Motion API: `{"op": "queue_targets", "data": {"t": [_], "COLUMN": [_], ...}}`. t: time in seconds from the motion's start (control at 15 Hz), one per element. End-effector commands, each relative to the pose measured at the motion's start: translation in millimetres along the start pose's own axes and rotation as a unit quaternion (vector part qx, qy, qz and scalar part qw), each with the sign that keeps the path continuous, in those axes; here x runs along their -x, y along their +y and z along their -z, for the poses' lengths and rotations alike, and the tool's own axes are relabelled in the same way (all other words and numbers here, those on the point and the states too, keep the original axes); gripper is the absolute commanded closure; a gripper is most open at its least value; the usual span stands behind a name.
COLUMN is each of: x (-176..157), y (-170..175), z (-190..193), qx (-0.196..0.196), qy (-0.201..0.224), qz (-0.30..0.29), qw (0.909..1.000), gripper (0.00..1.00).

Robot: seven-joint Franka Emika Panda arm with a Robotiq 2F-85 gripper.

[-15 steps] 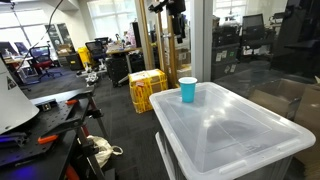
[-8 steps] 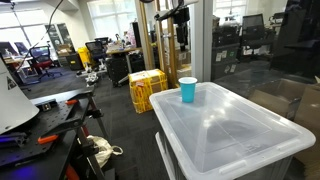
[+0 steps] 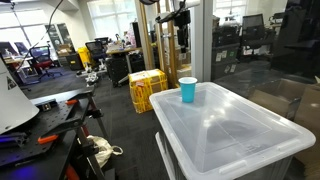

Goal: Take the marker out of the light blue cup

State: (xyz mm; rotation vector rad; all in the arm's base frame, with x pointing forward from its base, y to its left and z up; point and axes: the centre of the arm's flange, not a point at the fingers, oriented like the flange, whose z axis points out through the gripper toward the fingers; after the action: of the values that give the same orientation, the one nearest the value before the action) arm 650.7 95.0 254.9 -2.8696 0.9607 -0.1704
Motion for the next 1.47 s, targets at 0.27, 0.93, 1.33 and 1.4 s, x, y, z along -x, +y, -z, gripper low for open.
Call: {"op": "queue_targets", "data": {"t": [0.27, 0.93, 1.33, 1.4], "x": [-17, -17, -22, -21], "y": [3, -12, -21, -22], "z": [-42, -80, -93, -96], "qx": [0.032, 0.037, 0.029, 0.028], "qy": [-0.002, -0.012, -0.014, -0.015], "qz": [-0.021, -0.019, -0.024, -0.026], "qw": [0.9993, 0.9991, 0.9992, 0.9992], "gripper": [0.00, 0.16, 0.30, 0.28]}}
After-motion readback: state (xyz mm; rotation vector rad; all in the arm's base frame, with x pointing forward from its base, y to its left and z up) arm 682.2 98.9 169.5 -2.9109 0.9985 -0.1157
